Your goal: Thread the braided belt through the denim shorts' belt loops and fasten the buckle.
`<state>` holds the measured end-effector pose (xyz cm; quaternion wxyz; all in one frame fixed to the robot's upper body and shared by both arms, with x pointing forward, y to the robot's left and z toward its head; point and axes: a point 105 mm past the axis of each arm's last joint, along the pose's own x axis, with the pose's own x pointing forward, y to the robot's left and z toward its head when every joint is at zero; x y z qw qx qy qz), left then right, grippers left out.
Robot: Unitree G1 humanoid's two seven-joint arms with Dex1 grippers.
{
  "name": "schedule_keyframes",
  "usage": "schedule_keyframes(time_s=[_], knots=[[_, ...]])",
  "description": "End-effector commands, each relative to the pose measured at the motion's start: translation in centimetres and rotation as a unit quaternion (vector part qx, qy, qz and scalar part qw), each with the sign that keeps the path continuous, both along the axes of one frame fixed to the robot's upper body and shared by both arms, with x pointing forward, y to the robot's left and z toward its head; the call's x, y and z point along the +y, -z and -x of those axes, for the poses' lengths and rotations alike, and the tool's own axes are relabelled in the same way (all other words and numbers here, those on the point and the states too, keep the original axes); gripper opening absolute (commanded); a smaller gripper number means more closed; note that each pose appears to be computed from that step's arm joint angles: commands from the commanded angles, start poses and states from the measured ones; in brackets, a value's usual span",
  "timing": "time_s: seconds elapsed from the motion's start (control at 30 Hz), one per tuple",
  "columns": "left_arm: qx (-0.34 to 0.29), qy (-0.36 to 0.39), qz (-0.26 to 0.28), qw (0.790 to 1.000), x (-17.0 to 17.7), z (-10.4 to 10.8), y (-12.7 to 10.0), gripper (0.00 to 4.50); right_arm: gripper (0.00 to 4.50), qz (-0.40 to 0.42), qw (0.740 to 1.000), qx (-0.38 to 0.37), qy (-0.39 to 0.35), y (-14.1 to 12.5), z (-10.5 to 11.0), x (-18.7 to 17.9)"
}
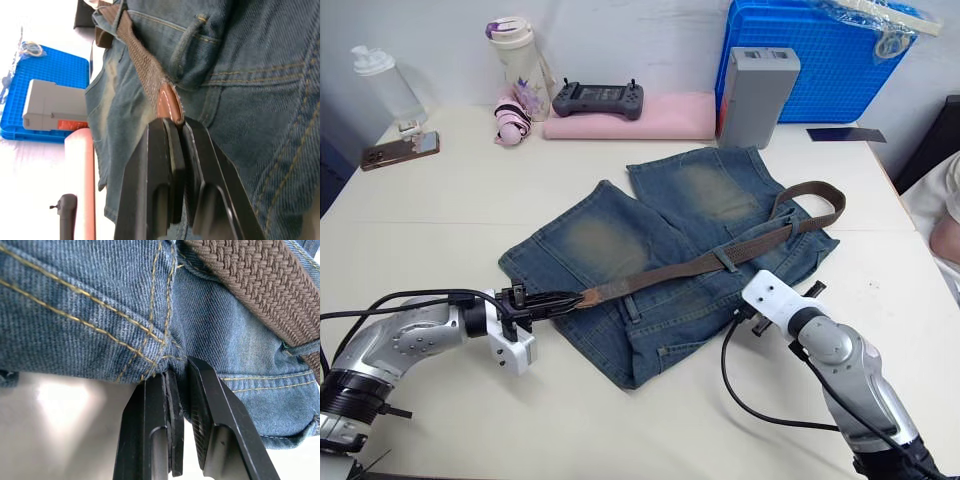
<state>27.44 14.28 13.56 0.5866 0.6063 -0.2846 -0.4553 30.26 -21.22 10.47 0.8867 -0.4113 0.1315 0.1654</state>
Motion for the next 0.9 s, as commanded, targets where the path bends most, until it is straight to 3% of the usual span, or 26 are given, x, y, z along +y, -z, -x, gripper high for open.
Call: schedule_keyframes(time_s=[0.03, 0.1, 0.13, 0.2, 0.33, 0.43, 0.57, 0.73, 0.8, 0.9], knots=[[-0.001, 0.014, 0.028, 1.0, -0.9, 0.7, -0.8, 0.05, 0.0, -0.017, 0.999, 0.016, 0.022, 0.5, -0.1, -0.4], [0.004, 0.012, 0.032, 0.999, -1.0, 0.9, -0.6, 0.05, 0.0, -0.05, 0.998, 0.011, 0.028, 0.0, -0.1, 0.2], [0.005, 0.01, 0.033, 0.999, -1.0, 0.9, -0.6, 0.0, 0.79, -0.054, 0.998, 0.006, 0.031, -0.3, -0.2, 0.1], [0.006, 0.009, 0.035, 0.999, -0.9, 1.1, -0.6, 0.0, 1.29, -0.08, 0.996, 0.018, 0.019, -0.9, 0.3, 0.3], [-0.002, 0.011, 0.045, 0.999, -1.0, 1.4, -1.1, 0.0, 3.24, -0.177, 0.983, 0.034, -0.014, -4.4, 1.5, 0.7], [-0.013, 0.014, 0.05, 0.999, -1.2, 1.6, -1.5, 0.0, 4.44, -0.253, 0.962, 0.075, -0.066, -7.1, 3.1, 1.8], [-0.023, 0.016, 0.052, 0.998, -1.3, 1.7, -1.7, 0.0, 4.44, -0.377, 0.896, 0.182, -0.15, -8.7, 5.7, 5.2], [-0.033, 0.022, 0.061, 0.997, -1.7, 2.1, -2.2, 0.0, 4.44, -0.471, 0.795, 0.297, -0.242, -7.2, 8.5, 10.3], [-0.037, 0.023, 0.064, 0.997, -1.8, 2.2, -2.4, 0.0, 4.44, -0.518, 0.757, 0.312, -0.246, -6.7, 8.6, 11.6], [-0.042, 0.026, 0.066, 0.997, -1.9, 2.4, -2.8, 0.0, 4.44, -0.618, 0.681, 0.34, -0.197, -4.7, 8.1, 14.1]])
